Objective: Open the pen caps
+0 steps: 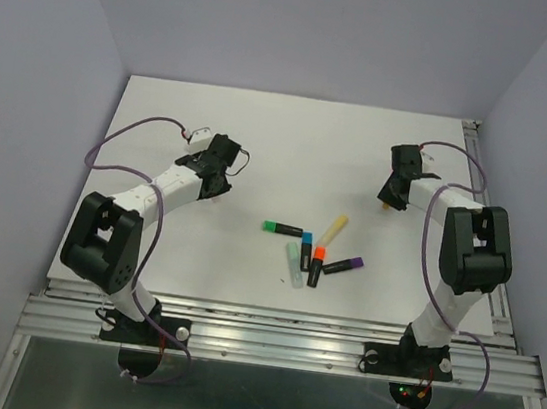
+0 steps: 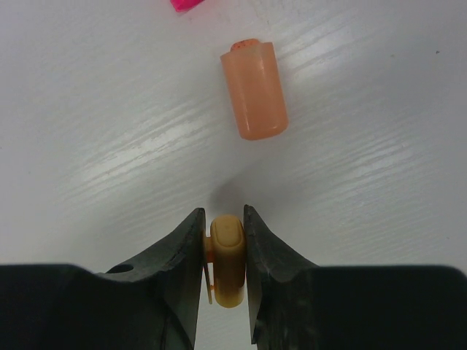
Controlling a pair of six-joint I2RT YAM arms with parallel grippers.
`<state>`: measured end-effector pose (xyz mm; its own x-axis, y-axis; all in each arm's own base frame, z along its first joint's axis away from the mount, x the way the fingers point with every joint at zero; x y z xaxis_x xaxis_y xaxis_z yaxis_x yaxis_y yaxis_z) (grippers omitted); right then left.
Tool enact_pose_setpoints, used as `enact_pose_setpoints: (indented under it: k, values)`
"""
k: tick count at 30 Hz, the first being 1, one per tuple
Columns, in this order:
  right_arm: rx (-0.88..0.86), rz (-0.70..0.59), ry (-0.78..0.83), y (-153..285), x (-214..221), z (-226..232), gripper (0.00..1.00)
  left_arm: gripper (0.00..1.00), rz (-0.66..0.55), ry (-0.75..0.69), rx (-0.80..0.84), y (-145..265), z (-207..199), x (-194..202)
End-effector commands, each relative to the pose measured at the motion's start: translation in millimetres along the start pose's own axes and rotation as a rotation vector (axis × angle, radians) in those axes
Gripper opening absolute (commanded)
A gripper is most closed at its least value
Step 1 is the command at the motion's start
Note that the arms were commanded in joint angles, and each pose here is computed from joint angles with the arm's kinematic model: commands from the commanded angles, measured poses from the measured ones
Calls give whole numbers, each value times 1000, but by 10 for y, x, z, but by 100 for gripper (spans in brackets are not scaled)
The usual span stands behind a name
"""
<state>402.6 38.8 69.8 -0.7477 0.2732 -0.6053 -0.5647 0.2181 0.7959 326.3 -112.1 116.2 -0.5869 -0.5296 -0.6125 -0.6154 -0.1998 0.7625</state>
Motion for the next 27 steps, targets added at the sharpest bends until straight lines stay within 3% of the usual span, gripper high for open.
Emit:
enact_pose_setpoints:
  k: [1, 3, 4, 10, 15, 18, 20, 23, 24, 27]
  values:
    - [23, -60, -3, -10, -251, 37, 19, 6, -33, -11, 1, -77, -62, -243]
    - [24, -56, 1, -40, -250, 40, 22, 7, -22, -11, 7, -133, -68, -268]
    - [25, -60, 1, -46, -272, 54, 30, 9, -20, -9, 2, -194, -51, -288]
    - [41, -49, 9, -72, -287, 52, 38, 8, -27, -15, -16, -306, -61, -376]
    - [28, -60, 7, 65, -355, 40, 62, 8, -26, -12, -25, -384, -69, -445]
    - [-12, -104, -9, 295, -469, 46, 65, 10, -36, -5, -42, -437, -57, -500]
    - [-58, -134, -21, 510, -534, 44, 75, 18, -38, -9, -48, -500, -66, -533]
    - [-136, -142, -30, 730, -480, 56, 86, 18, -21, 6, -70, -613, -13, -562]
    - [-187, -146, -32, 878, -420, 52, 100, 18, -14, 19, -83, -665, 23, -579]
    - [-302, -194, -30, 1245, -369, 44, 100, 27, 7, 42, -69, -728, 38, -577]
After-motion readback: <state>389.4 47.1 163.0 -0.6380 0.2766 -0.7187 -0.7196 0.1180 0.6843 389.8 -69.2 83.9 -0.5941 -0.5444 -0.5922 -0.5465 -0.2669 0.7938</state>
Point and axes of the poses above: each gripper's point midway between its finger pads, its own y axis back along the fingers, its own z axis along the line the jaws close on, x = y × z, the point moved 4 cm from there along y, back along the fingers, and after that the axes turned 9 degrees about y, right-handed, at the moved point
